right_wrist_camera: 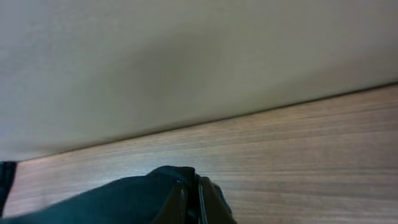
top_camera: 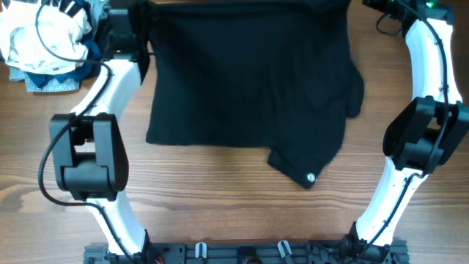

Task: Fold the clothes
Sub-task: 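Lay the shirt flat on the table with both grippers, releasing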

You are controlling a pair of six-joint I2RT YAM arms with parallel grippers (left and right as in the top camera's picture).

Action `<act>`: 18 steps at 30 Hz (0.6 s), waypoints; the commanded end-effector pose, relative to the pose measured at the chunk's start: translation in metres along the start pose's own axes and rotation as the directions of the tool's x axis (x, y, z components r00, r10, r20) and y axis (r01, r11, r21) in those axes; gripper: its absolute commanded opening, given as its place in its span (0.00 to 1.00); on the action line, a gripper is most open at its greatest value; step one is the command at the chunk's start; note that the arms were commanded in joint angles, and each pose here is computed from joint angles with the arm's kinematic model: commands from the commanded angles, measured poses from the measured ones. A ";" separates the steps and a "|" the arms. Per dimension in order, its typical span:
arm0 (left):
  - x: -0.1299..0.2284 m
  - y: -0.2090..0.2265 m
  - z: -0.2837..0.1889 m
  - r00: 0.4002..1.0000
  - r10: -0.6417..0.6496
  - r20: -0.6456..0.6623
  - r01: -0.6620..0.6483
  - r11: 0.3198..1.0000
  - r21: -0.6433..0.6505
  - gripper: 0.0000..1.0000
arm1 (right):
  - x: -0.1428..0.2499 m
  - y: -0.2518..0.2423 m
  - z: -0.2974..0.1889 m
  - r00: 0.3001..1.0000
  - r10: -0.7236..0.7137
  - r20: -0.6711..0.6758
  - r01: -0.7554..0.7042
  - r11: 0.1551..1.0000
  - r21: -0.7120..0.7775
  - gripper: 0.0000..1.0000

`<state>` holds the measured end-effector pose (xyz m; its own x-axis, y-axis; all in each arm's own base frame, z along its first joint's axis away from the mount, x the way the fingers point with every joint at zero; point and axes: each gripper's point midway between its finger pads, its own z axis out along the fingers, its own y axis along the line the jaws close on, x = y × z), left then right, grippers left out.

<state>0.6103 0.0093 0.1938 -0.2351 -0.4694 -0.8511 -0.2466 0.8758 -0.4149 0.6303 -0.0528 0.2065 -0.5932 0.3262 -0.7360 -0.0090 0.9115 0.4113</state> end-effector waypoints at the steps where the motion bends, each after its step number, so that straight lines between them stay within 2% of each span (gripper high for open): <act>1: -0.018 0.035 0.002 0.999 -0.005 0.038 0.009 0.996 -0.084 0.04 | -0.010 0.008 -0.001 0.999 -0.007 0.036 0.007 1.000 0.000 0.04; 8: 0.000 0.040 0.001 0.999 0.020 -0.037 -0.024 0.995 -0.101 0.04 | 0.014 0.042 0.010 0.998 -0.056 -0.035 0.054 0.998 -0.040 0.04; 14: 0.038 0.060 -0.006 0.978 0.036 -0.207 -0.072 0.983 -0.168 0.04 | 0.074 0.037 0.005 0.963 0.026 -0.267 -0.019 0.999 0.027 0.04; 18: 0.055 0.071 -0.013 0.959 0.032 -0.281 -0.092 0.975 -0.203 0.04 | 0.099 0.024 -0.008 0.926 0.084 -0.368 -0.053 0.994 0.093 0.04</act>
<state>0.5734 0.0328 0.1260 -0.4794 -0.4605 -0.7471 -0.3843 0.8755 -0.2930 0.5736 0.0139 0.1485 -0.8375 0.2772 -0.4709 0.0564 0.9010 0.4301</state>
